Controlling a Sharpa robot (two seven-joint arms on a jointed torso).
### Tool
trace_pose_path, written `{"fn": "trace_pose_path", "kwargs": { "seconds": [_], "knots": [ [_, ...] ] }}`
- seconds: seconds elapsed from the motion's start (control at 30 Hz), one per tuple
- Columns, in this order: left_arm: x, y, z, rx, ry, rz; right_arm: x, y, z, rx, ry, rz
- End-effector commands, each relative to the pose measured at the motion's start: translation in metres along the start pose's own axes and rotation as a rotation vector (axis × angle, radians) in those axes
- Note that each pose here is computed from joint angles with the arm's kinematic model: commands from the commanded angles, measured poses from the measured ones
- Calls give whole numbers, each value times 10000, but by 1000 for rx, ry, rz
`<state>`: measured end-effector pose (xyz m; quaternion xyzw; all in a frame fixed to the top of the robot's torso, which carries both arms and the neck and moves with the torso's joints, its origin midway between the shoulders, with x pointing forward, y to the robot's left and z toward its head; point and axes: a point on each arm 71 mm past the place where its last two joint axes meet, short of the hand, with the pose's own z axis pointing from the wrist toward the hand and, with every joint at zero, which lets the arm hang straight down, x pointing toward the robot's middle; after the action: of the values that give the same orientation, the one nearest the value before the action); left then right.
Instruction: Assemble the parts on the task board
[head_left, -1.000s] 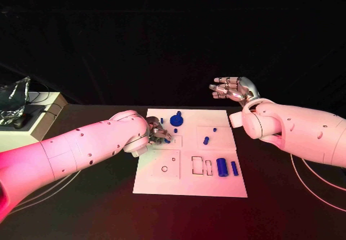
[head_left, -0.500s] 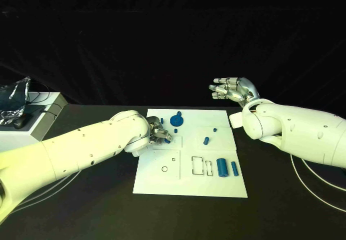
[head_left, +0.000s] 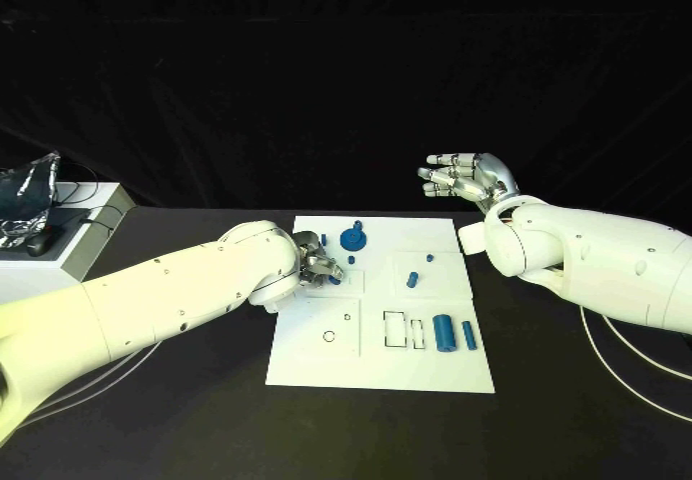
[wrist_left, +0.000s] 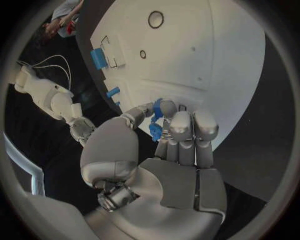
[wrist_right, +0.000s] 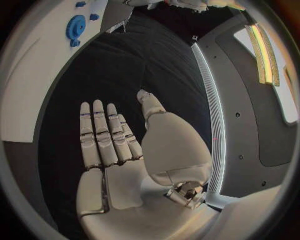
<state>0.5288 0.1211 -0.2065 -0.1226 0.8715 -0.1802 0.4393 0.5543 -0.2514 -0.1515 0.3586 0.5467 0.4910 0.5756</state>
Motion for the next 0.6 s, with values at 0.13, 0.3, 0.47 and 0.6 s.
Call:
{"fn": "trace_pose_path", "kwargs": {
  "seconds": [0.13,0.3,0.47,0.6],
  "knots": [
    [34,13,7,-10,2,13,19,14,2,-13,21,12],
    [52,14,9,-11,6,24,19,12,3,-13,25,12],
    [78,5,15,-9,8,44,25,11,6,-12,30,14],
    [97,-5,19,-6,10,64,32,12,7,-12,34,15]
  ]
}}
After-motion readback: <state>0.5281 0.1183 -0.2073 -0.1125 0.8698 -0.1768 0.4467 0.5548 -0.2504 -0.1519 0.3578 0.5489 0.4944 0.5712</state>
